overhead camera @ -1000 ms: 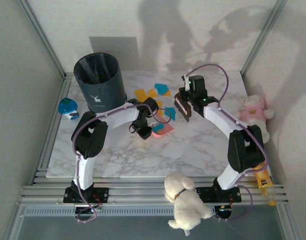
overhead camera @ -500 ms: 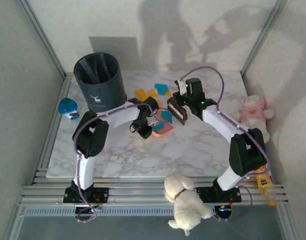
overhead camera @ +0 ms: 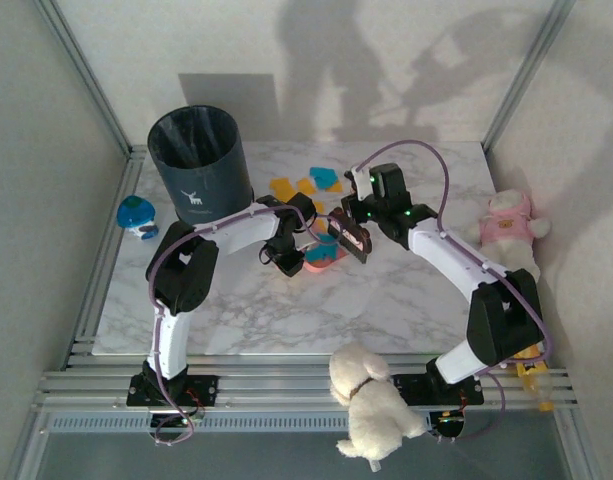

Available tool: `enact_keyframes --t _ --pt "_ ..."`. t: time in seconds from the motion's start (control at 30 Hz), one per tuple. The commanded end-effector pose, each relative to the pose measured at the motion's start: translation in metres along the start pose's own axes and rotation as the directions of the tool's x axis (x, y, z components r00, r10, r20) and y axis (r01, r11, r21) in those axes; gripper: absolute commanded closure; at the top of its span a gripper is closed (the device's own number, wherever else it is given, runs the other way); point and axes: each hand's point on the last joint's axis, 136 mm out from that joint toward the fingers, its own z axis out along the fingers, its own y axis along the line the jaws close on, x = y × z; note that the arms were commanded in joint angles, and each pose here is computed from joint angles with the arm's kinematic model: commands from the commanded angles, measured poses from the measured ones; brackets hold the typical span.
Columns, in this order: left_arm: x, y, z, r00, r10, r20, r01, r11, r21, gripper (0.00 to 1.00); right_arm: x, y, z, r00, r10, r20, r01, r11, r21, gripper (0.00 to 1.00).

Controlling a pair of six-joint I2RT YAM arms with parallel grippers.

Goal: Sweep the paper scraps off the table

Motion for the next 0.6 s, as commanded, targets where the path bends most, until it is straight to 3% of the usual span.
enact_keyframes --t 0.0,0.57 --pt "0.002 0.001 -0.002 1.0 -0.013 -0.017 0.013 1.0 0.011 1.0 -0.007 0.006 -0.014 0.999 0.037 0.029 -0.037 0.999 -0.014 1.0" --pt "-0.011 -0.008 -0.031 0.988 0.012 0.156 -0.018 0.999 0.032 1.0 -0.03 -0.023 -0.07 0.953 0.219 0.207 -0.243 0.965 0.1 1.0"
